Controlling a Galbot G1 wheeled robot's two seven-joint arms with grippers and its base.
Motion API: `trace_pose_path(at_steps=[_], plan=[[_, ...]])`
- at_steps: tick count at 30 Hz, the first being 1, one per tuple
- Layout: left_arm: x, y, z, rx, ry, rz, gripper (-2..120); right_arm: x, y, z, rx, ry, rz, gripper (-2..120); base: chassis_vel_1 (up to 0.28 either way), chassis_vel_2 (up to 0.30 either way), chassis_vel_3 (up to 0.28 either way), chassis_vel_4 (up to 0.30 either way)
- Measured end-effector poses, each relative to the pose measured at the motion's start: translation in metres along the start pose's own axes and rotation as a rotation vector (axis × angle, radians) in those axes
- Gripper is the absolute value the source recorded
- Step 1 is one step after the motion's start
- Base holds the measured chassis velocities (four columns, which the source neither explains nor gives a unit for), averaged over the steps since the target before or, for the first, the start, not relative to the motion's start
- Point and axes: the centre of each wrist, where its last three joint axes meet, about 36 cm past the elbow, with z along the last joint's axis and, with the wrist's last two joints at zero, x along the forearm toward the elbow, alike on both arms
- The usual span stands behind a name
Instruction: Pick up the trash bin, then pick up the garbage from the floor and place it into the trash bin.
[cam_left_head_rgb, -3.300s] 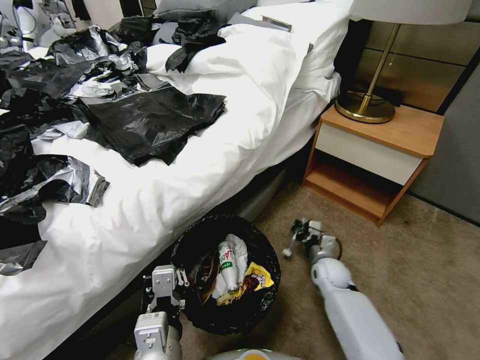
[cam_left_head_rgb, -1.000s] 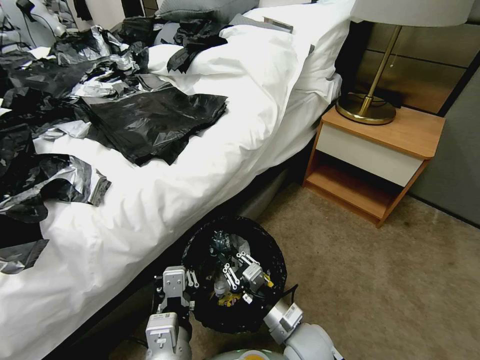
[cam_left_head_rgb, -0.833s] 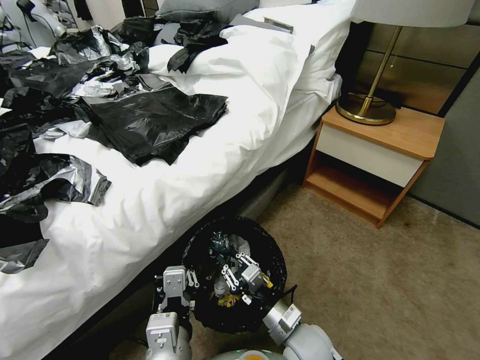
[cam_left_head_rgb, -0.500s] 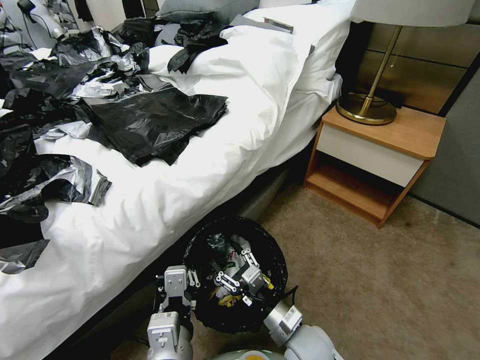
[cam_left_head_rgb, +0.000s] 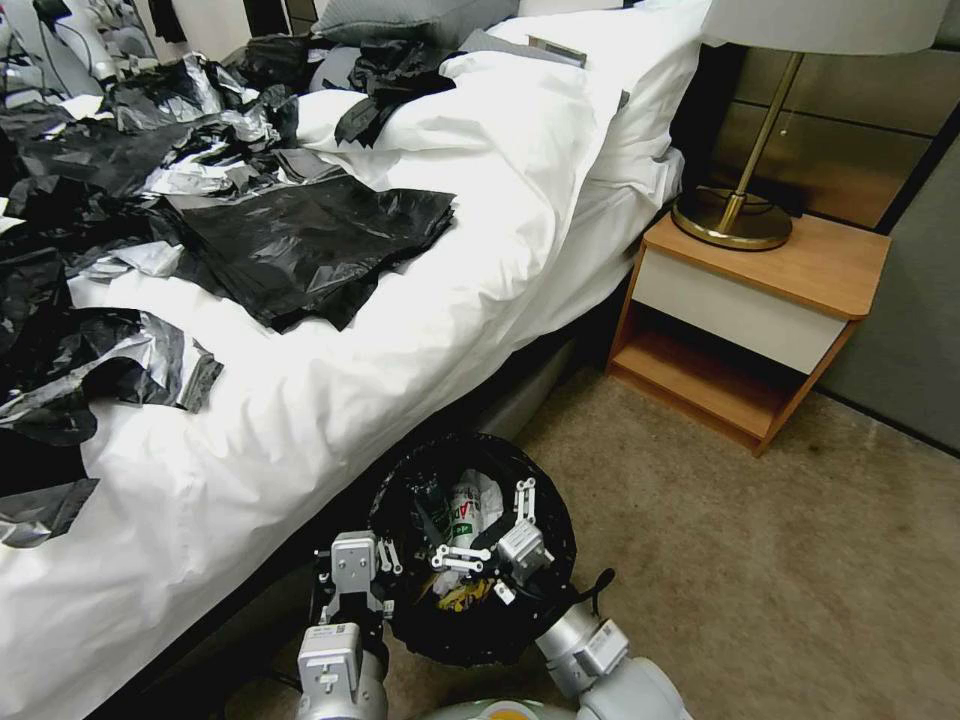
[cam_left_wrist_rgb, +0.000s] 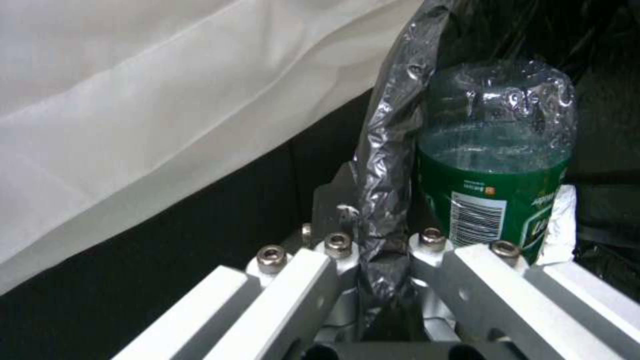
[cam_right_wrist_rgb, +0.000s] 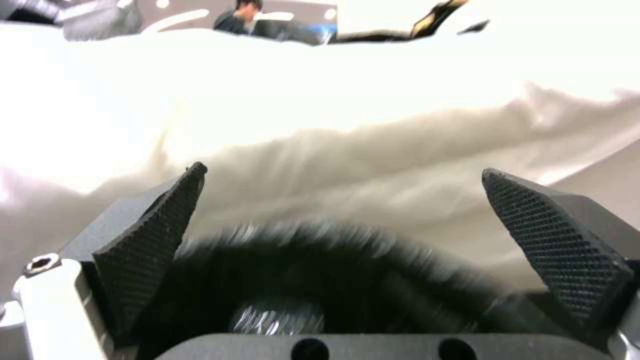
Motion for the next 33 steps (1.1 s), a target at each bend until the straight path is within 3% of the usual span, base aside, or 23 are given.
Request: trace_pose_path(at_steps=[4,9,13,22,33], plan=[[-0.001,0.0,0.001,-0.002,0.002,0.002,0,-0.006,-0.013,-0.022,0.023,-0.066,0.066,100,0.0,0.0,0.0,0.0],[-0.001,0.0,0.001,0.0,0.004,0.002,0,-0.012,-0.028,-0.06,0.041,-0.152,0.293,100,0.0,0.0,0.0,0.0],[-0.002,0.003,0.0,0.001,0.004,0.0,0,-0.004,-0.04,-0.068,0.062,-0.171,0.425,100,0.0,0.0,0.0,0.0],[-0.002,0.004,-0.001,0.005,0.005,-0.003,0,0.016,-0.045,-0.038,0.084,-0.12,0.473,100,0.0,0.0,0.0,0.0],[-0.002,0.005,-0.001,0.007,0.006,-0.011,0,0.018,-0.047,-0.032,0.082,-0.106,0.473,100,0.048,-0.049,-0.045,0.058]])
